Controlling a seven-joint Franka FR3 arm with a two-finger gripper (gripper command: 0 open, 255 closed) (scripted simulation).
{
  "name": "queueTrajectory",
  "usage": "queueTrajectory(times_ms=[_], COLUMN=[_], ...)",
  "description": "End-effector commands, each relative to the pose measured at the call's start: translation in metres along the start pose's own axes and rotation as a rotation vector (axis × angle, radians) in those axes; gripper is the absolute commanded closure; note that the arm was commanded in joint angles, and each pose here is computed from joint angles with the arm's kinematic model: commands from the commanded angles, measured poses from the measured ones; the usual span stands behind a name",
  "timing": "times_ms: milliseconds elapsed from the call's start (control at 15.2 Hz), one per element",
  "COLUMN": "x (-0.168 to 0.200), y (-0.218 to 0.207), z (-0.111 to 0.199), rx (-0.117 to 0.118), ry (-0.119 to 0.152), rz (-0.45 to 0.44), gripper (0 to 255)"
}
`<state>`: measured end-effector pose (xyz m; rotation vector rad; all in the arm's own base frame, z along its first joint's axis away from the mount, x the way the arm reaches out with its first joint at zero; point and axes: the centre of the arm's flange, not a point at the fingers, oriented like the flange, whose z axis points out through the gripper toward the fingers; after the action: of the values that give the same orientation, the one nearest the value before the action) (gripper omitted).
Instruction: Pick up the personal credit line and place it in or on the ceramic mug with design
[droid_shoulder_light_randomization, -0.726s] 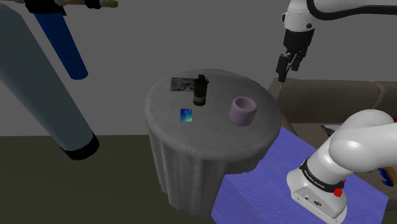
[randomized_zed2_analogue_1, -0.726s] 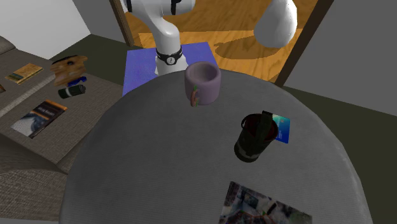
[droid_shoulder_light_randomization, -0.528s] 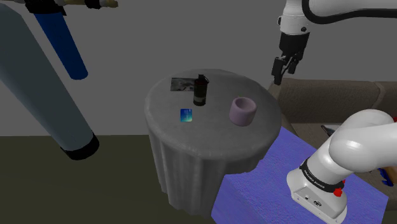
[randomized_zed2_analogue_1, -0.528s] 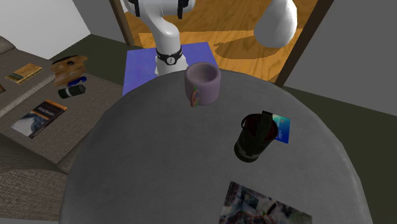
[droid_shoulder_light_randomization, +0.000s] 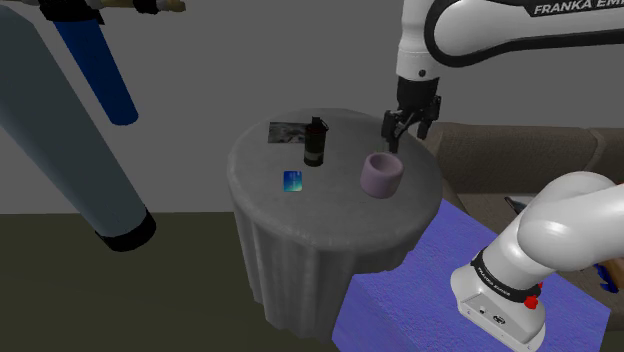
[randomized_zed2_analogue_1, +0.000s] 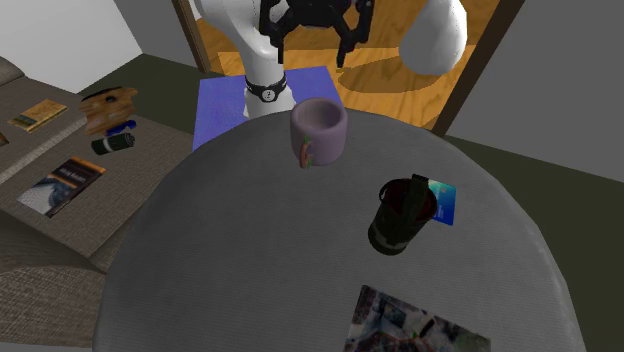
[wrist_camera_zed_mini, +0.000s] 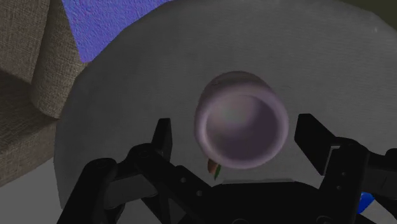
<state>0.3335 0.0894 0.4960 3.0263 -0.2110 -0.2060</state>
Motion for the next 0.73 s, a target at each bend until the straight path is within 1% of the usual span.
queueTrajectory(times_ms=[0,660], x=[0.008,0.066], y=[-0.02,-0.119], z=[0.009,0.047], rx=[0.019,0.107], ry=[-0.003,-0.019], rz=[0.045,0.25], gripper=[0,0])
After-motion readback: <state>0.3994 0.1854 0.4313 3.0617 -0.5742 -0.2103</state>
